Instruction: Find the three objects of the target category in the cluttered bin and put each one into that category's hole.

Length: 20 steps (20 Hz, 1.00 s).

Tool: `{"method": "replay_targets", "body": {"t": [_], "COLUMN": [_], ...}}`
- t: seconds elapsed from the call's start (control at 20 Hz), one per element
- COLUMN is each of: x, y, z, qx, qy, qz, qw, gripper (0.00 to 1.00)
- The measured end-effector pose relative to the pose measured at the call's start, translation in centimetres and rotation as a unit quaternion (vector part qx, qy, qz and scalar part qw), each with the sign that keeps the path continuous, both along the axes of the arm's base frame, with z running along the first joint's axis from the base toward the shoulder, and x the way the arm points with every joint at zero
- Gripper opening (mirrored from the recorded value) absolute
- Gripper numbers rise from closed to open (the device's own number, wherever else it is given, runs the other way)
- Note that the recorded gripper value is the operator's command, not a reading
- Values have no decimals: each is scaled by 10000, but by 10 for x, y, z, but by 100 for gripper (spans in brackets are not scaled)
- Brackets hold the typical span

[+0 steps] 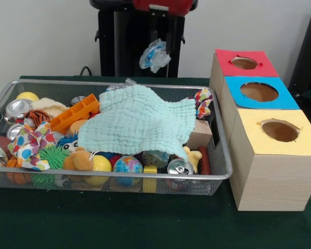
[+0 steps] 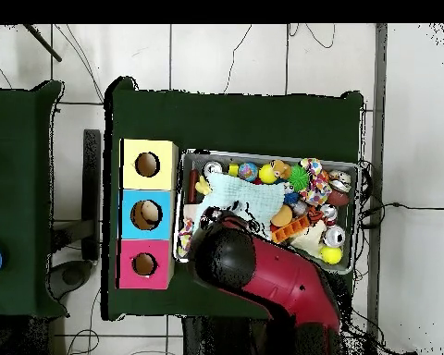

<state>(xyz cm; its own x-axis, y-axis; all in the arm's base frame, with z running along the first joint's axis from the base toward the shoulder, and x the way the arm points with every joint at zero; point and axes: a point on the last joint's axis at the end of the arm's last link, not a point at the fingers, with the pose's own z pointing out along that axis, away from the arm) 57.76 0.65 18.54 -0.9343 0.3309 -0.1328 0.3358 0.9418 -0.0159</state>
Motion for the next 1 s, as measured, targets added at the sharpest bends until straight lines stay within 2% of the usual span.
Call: {"method": "replay_targets", "body": {"t": [0.25,0.45,0.6,1.0], "x": [10,20,31,42], "y": [30,51,68,87], "z": [16,28,32,18], "qx": [-37,-77,-74,-29], "qy": [-11,-108,-231,-220], "qz": [67,6,-147,-413], "qw": [10000,9999,9996,9989], "gripper": [0,0,0,0]}}
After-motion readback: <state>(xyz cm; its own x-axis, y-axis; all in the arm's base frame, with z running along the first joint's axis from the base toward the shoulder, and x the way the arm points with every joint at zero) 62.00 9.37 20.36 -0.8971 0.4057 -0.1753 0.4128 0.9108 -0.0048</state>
